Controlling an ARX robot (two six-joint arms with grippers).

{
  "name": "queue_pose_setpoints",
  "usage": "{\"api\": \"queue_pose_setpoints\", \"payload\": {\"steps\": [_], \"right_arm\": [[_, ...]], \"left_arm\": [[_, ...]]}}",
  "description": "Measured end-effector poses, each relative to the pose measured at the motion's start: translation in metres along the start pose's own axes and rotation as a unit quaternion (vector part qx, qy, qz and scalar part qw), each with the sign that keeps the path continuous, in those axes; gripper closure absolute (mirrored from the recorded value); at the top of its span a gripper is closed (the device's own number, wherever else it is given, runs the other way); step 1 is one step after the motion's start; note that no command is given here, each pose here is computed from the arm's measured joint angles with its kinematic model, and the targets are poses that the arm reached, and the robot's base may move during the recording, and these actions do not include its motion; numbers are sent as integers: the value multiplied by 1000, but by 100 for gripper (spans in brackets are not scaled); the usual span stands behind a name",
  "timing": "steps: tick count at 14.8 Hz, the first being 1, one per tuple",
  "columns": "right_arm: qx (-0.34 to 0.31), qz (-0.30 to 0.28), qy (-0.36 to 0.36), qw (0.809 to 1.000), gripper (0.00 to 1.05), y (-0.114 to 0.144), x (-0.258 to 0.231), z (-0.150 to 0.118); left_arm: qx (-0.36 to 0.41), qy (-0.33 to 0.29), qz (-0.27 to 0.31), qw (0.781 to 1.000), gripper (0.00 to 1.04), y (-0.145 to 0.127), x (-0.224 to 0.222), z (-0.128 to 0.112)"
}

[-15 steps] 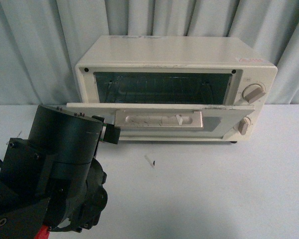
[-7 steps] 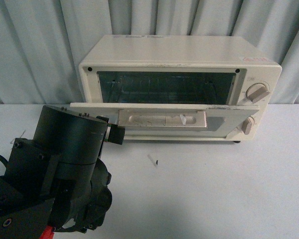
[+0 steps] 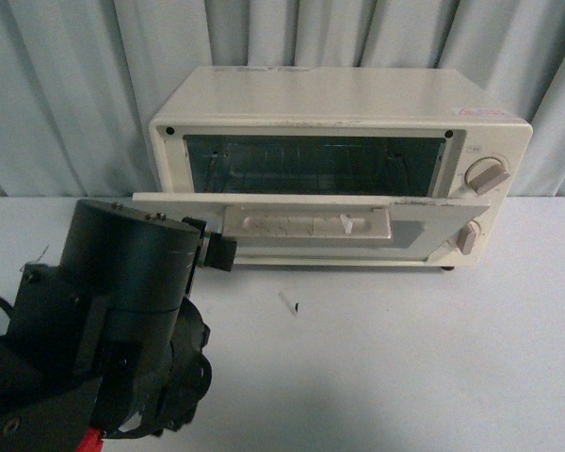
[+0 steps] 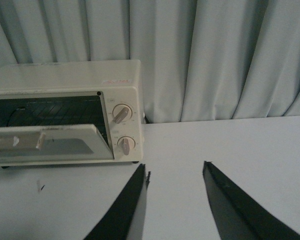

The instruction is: Open oven

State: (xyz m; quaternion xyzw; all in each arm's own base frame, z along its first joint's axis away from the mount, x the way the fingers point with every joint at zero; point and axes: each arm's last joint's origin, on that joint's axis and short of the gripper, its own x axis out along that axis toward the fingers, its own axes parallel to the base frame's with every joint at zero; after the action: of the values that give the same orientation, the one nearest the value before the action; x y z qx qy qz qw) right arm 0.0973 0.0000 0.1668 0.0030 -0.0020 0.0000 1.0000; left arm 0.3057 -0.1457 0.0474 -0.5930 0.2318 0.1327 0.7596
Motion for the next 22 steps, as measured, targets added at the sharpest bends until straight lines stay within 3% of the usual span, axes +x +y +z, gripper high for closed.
{"api": "queue_pose_setpoints", "payload": {"steps": [1,2,4,6,9,10,11,13,14,16,19,22], "right_arm": [[0,0,0,1000,54,0,0,0],[0,0,0,1000,48,0,0,0],[0,0,0,1000,28,0,0,0],[0,0,0,1000,4,0,0,0],[0,0,0,1000,6,0,0,0],[0,0,0,1000,6,0,0,0],[0,0,0,1000,6,0,0,0],[0,0,2,1000,6,0,0,0],[0,0,-1,1000,6,0,0,0],[0,0,0,1000,6,0,0,0],[0,0,0,1000,6,0,0,0],[0,0,0,1000,6,0,0,0]], "left_arm": [[75,-30,-31,996,7,7,-6,6],[112,-37,-39,992,7,11,-9,10],[233,-56,-36,970,7,18,-20,21],[293,-70,-18,953,7,26,-29,35],[298,-76,-12,951,7,29,-29,42],[320,-87,-37,943,12,31,-29,45],[381,-82,-33,920,21,43,-30,48],[541,-39,44,839,43,79,-62,62],[585,-52,36,809,54,72,-74,70],[615,-94,-11,783,74,50,-94,80],[621,-109,-26,776,103,52,-127,95],[601,-180,-91,773,103,35,-156,109]]}}
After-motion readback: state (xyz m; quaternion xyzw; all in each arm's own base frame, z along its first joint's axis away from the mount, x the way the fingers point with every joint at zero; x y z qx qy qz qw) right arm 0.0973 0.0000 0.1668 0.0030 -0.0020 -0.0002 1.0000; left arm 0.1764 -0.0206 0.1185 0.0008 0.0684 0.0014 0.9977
